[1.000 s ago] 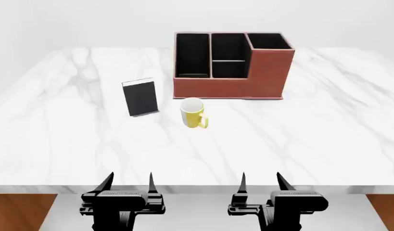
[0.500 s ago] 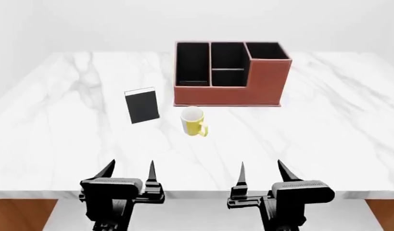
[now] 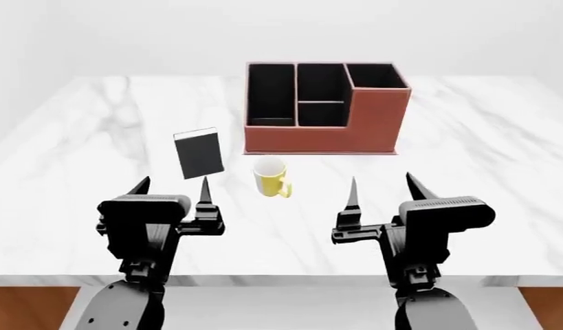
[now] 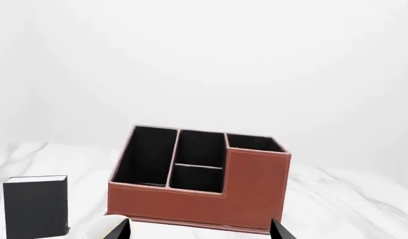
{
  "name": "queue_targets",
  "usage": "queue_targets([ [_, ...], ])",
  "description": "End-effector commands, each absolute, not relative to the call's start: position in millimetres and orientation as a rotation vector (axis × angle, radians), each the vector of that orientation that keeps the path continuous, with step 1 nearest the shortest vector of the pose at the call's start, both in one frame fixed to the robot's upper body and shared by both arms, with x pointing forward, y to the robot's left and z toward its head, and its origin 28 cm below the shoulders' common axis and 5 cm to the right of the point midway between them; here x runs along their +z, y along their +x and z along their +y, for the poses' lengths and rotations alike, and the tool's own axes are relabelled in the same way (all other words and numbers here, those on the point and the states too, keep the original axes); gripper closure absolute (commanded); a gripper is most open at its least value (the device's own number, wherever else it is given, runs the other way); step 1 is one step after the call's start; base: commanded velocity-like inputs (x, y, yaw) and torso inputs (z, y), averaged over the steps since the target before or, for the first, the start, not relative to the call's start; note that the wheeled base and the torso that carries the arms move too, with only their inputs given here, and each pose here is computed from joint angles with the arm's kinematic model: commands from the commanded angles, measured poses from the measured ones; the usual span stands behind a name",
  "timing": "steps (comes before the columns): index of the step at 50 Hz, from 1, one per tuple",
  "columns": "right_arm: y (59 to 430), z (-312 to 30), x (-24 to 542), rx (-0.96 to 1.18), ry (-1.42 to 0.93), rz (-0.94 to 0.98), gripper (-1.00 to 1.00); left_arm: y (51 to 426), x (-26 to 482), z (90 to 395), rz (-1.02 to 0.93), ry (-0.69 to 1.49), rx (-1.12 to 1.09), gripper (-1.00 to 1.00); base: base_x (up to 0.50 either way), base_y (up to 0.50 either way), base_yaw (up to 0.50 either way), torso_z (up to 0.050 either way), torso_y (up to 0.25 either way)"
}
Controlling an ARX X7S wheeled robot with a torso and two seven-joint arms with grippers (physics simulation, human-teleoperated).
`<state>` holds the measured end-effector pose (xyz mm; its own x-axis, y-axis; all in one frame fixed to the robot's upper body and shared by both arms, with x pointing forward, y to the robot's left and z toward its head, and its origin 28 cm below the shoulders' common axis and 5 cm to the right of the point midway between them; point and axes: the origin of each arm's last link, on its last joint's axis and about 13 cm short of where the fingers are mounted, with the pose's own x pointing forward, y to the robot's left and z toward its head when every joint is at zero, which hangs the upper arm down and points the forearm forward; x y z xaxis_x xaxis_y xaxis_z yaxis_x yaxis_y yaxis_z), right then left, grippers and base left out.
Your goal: Pick up the yellow and white mug and place it to the right of the caddy.
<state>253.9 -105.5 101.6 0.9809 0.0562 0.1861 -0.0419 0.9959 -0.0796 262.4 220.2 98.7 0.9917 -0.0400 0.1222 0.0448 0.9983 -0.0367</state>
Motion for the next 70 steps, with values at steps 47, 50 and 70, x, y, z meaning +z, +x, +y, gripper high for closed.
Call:
queue_targets([
  [47, 260.1, -103.7, 106.5, 0.133, -0.058, -0.207, -1.00, 261.6, 126.5, 238.4, -0.190, -0.076, -0.009, -1.00, 0.34, -0.24, 0.00, 0.005, 0.000],
  [50, 259.4, -103.7, 106.8, 0.133, -0.057, -0.209, -1.00, 260.8, 127.2, 238.5, -0.193, -0.078, -0.009, -1.00, 0.50, 0.14, 0.00, 0.000, 0.000],
  [70, 258.2, -104.9, 104.6, 0.142, -0.016, -0.199, -1.00, 260.9, 127.0, 238.1, -0.195, -0.079, -0.018, -1.00, 0.41, 0.09, 0.00, 0.000, 0.001],
])
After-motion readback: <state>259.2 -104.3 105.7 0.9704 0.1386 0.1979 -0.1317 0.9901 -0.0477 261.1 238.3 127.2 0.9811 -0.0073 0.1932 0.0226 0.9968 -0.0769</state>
